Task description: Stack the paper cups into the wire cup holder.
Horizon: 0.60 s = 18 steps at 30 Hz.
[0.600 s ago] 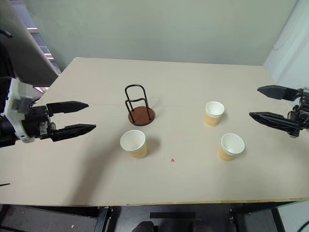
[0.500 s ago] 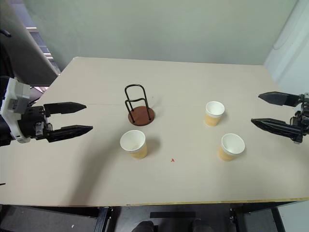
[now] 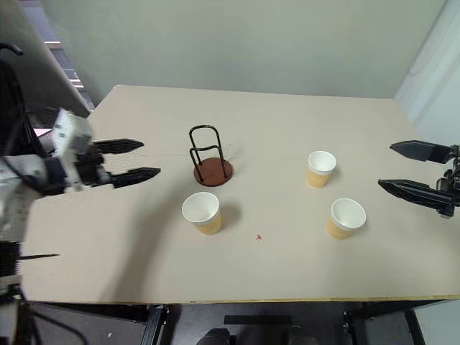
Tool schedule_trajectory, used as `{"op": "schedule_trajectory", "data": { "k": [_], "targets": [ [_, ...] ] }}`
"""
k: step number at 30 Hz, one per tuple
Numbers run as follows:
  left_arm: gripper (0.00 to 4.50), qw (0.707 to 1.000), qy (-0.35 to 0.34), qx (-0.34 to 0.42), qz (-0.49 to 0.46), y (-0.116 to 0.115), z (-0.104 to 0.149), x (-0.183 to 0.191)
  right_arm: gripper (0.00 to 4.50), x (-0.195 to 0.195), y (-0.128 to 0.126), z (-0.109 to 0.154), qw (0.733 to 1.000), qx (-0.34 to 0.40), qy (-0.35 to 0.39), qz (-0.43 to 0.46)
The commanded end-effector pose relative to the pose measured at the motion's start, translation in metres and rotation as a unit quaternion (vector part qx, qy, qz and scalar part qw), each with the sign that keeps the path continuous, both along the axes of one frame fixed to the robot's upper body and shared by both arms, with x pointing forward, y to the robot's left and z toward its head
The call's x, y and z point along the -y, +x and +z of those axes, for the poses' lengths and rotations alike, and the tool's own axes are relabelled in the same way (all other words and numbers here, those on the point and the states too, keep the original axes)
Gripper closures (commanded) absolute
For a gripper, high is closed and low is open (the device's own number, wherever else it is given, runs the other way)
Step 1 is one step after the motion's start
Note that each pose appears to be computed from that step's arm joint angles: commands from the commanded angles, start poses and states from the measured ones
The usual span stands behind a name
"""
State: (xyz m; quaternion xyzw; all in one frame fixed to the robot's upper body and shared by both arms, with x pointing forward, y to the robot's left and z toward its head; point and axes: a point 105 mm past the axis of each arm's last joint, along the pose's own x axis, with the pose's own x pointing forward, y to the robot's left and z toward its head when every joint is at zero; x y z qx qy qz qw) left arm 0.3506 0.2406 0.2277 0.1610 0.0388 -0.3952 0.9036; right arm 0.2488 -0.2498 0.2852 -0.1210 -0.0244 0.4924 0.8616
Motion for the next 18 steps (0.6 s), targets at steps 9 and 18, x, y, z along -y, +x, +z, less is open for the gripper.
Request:
{"op": "schedule_trajectory", "data": {
  "k": [9,18],
  "targets": [
    [0.0,0.999,-0.023,0.028,-0.015,0.035,0.005,0.019,0.05,0.003,-0.013,0.011,0.999,0.037,-0.011,-0.032],
    [0.0,0.999,-0.03,0.015,-0.035,0.052,0.001,0.036,0.05,0.005,-0.015,0.007,0.998,0.038,-0.009,-0.052]
  ]
}}
